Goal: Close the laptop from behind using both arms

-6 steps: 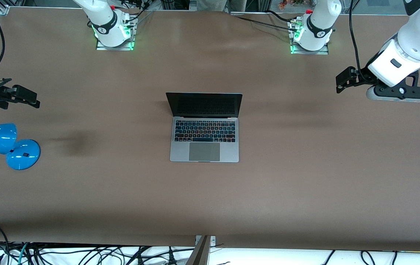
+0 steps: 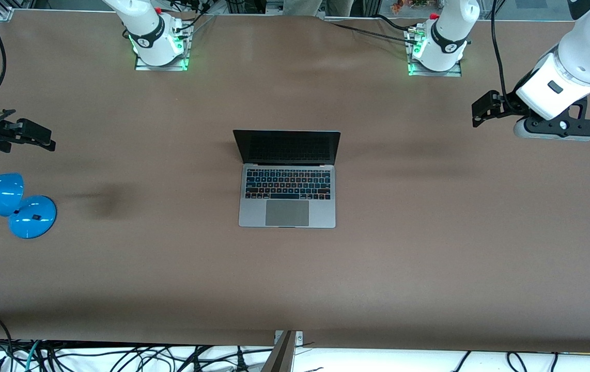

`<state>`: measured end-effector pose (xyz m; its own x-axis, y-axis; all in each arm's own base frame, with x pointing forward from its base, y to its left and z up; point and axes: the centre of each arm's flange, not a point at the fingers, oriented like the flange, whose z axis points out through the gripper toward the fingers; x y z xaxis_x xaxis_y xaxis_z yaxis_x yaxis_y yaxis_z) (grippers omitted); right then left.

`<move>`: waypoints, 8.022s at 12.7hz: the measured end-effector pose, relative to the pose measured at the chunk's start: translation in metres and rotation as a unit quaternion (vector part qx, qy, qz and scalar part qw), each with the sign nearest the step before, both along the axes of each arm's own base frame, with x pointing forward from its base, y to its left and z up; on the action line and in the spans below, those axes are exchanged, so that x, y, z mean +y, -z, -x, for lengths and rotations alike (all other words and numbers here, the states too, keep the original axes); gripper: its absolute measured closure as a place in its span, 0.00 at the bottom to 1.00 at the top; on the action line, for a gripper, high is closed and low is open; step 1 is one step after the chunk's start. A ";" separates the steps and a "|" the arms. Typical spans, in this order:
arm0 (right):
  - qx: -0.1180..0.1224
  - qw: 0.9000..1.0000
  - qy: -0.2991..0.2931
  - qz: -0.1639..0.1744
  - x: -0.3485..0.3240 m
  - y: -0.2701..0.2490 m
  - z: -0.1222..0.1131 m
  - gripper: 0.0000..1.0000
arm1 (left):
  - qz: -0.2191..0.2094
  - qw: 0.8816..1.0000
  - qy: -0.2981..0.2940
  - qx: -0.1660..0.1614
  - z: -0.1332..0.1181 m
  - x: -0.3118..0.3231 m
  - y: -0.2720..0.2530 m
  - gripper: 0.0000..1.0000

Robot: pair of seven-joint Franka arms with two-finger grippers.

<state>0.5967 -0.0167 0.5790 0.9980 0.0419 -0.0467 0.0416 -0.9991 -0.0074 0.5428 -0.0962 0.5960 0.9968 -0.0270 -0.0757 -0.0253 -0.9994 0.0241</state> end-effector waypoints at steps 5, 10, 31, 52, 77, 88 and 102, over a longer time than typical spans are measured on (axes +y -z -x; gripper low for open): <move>0.000 1.000 0.000 0.000 -0.001 0.000 0.000 0.00 | 0.005 1.000 0.006 0.000 0.002 -0.010 0.000 0.00; 0.000 1.000 -0.001 0.000 0.001 0.000 0.000 0.00 | -0.002 1.000 -0.002 0.003 0.025 -0.094 0.000 0.00; 0.102 0.994 0.006 -0.029 0.351 0.105 0.059 0.04 | 0.042 0.997 -0.042 0.048 0.118 -0.273 0.117 0.05; 0.210 0.976 0.046 -0.041 0.450 0.225 0.099 0.90 | 0.062 0.984 -0.098 0.137 0.067 -0.313 0.246 0.99; 0.044 0.996 -0.014 -0.075 0.441 0.236 0.043 0.94 | 0.055 0.984 -0.132 0.105 -0.017 -0.303 0.286 0.99; -0.004 0.995 -0.049 -0.089 0.434 0.259 0.021 0.94 | 0.054 0.985 -0.144 0.075 -0.046 -0.305 0.311 0.99; -0.063 0.988 -0.100 -0.096 0.419 0.314 -0.007 0.94 | 0.057 0.985 -0.156 0.052 -0.060 -0.304 0.345 0.99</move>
<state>0.6041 0.4020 0.2646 0.9662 0.2352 0.1053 0.2511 -0.9514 -0.1786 0.6032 -0.3997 0.2505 0.9452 0.2649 -0.1911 0.2908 -0.9488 0.1230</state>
